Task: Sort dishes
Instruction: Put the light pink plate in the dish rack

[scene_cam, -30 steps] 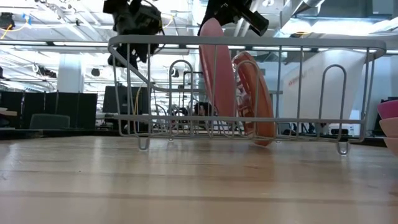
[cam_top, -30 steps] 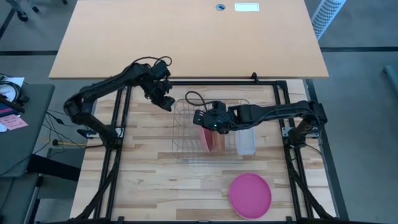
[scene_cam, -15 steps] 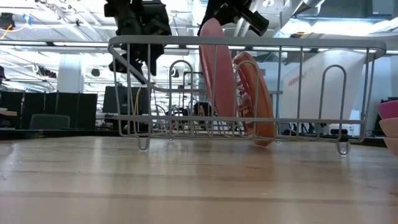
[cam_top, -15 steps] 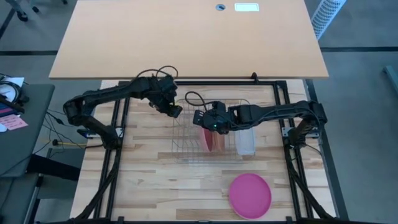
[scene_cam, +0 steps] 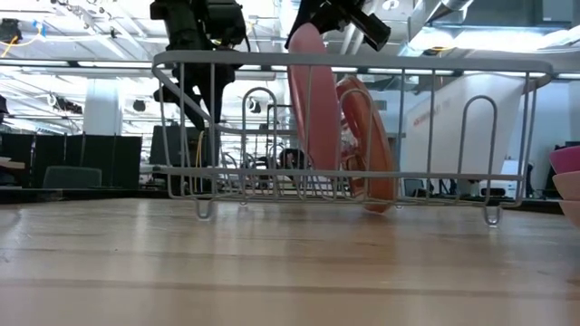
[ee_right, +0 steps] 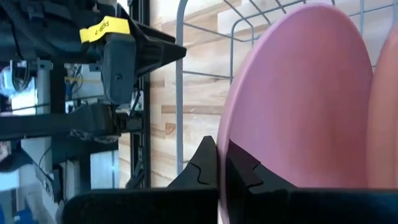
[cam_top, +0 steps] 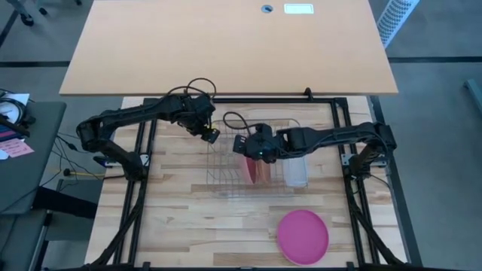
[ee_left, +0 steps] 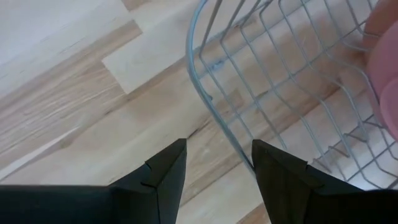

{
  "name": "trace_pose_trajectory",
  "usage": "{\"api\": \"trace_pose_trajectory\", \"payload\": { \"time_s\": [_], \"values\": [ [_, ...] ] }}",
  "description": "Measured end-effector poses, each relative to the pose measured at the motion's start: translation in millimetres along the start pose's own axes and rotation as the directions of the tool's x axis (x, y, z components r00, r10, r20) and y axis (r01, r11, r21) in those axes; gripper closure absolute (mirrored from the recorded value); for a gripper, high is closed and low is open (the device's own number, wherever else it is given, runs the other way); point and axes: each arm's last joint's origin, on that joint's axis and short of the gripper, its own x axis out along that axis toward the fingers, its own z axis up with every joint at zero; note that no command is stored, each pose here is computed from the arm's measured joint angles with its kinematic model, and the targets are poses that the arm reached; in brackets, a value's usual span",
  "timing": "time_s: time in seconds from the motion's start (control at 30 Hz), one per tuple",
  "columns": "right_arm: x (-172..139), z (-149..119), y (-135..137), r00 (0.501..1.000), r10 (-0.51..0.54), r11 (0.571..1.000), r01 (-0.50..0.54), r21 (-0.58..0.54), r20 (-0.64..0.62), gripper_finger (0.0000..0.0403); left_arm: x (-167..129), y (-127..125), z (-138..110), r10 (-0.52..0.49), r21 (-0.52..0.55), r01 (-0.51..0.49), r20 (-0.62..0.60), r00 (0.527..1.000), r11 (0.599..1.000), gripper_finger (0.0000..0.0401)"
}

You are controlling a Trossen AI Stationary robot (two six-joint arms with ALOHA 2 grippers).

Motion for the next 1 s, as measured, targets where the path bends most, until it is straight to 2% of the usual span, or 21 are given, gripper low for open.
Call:
{"api": "trace_pose_trajectory", "payload": {
  "time_s": [0.37, 0.57, 0.83, 1.0],
  "values": [
    [6, 29, 3, 0.996, 0.01, 1.0, -0.009, 0.013, -0.093, 0.0399, 0, -2, -5, 0.056, 0.084, -0.056, -0.006, 0.998, 0.995, 0.0224],
    [6, 43, 7, 0.982, 0.06, 0.998, -0.059, 0.009, -0.18, 0.0399, 0, -2, -11, 0.121, 0.114, -0.118, -0.021, 0.992, 0.986, 0.0224],
    [3, 46, 3, 0.982, 0.018, 0.999, -0.026, -0.04, -0.19, 0.0399, -1, 1, -16, 0.176, 0.157, -0.165, -0.06, 0.983, 0.974, 0.0224],
    [4, 53, 2, 0.981, 0.013, 0.999, -0.02, -0.031, -0.195, 0.0399, -1, 2, -16, 0.185, 0.171, -0.172, -0.064, 0.981, 0.97, 0.0224]
  ]
}}
